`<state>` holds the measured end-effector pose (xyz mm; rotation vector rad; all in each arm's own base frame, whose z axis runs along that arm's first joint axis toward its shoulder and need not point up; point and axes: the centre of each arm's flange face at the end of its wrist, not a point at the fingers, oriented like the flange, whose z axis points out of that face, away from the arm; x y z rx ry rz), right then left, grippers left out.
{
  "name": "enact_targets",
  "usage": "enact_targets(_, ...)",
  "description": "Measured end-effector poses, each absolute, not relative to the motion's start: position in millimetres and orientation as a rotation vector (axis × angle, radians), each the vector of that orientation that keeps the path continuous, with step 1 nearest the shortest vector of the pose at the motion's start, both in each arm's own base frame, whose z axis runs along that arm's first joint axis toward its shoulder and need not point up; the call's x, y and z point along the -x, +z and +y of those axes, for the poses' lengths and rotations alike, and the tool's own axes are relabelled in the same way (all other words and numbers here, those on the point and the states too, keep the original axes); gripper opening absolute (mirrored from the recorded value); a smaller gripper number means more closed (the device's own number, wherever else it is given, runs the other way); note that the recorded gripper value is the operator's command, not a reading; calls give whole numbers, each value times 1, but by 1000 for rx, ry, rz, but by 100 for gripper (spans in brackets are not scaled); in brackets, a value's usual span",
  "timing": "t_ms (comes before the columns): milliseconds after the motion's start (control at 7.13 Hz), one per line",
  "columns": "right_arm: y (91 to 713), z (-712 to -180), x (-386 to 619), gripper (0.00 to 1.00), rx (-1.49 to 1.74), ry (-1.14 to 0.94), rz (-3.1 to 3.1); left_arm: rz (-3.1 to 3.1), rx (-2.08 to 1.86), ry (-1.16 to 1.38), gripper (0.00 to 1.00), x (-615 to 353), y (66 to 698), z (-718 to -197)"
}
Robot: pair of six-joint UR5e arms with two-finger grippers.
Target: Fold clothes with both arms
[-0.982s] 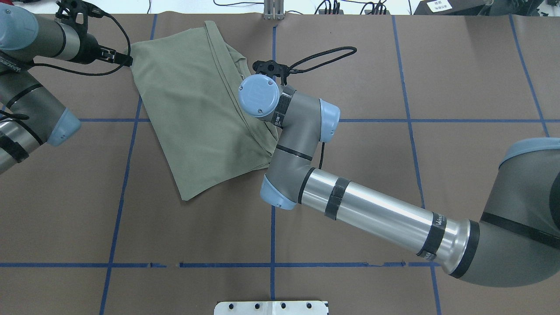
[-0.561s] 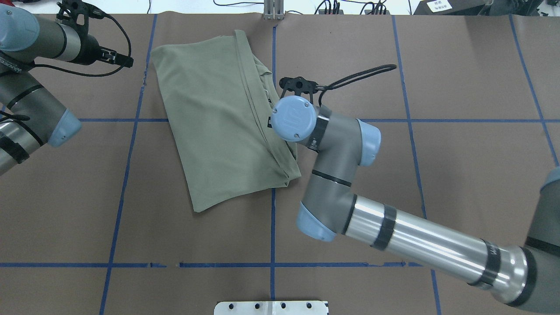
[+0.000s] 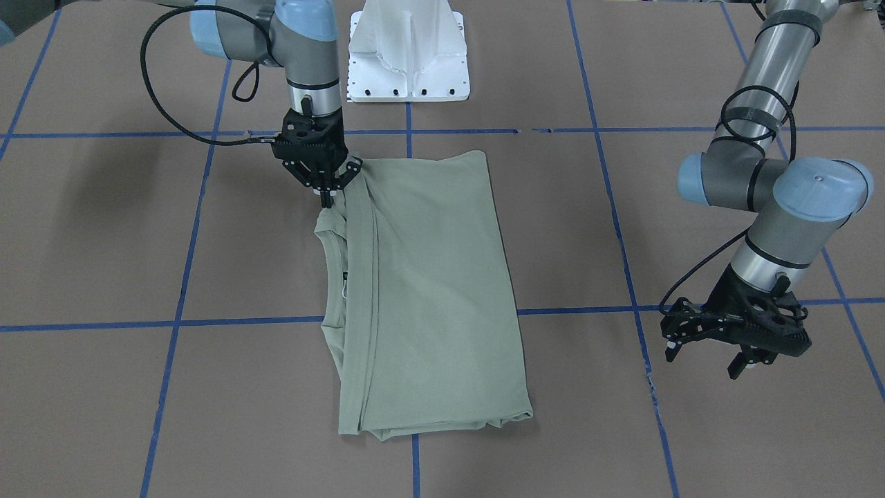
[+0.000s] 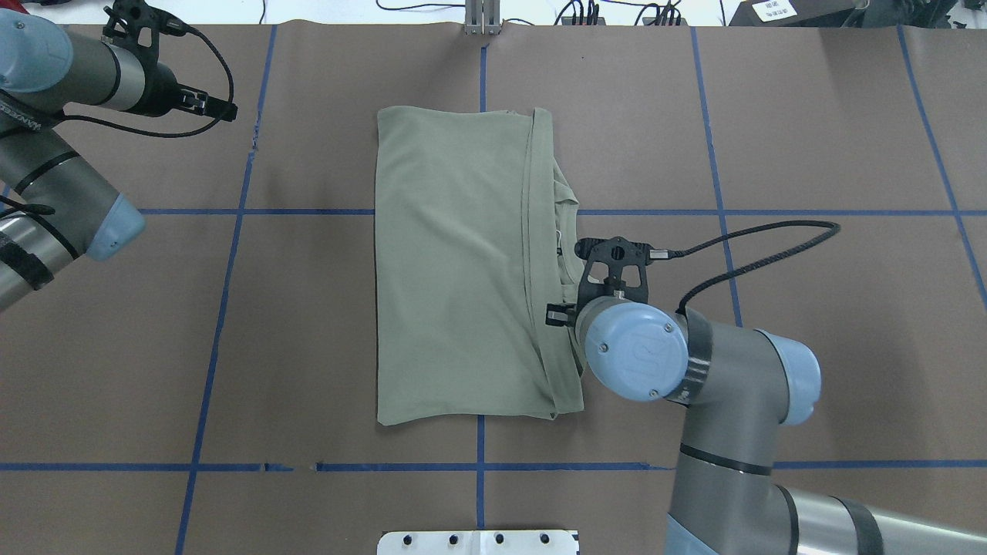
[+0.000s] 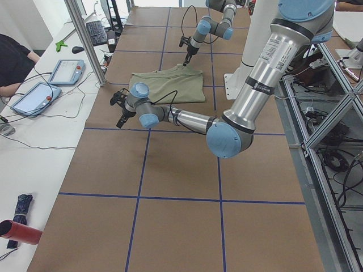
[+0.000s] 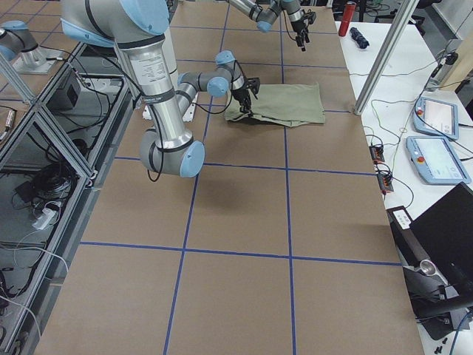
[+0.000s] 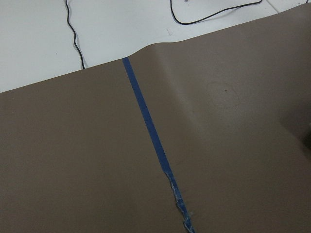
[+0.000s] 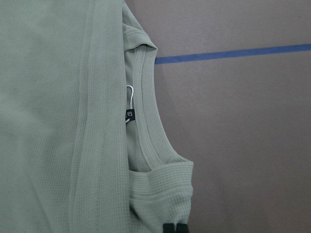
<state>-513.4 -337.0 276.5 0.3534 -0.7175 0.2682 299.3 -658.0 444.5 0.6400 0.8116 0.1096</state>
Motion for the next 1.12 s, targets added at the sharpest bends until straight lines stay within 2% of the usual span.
enact_targets(140, 291, -324, 510, 100, -370, 258, -693, 815, -639, 115, 100, -303, 443, -656)
enact_targets(421, 296, -319, 510, 100, -390, 234, -679, 819, -638, 122, 100, -308, 442, -654)
enact_targets(701, 273, -338, 516, 100, -387, 141, -694, 823, -642, 126, 100, -310, 439, -652)
enact_targets(841, 264, -346, 534, 80, -376, 103, -693, 826, -646, 128, 100, -310, 436, -651)
enact_targets(982, 258, -349, 558, 74, -365, 73, -684, 830, -650, 131, 100, -312, 434, -650)
enact_targets(1122, 256, -346, 573, 73, -352, 21, -669, 832, -651, 133, 100, -313, 432, -649)
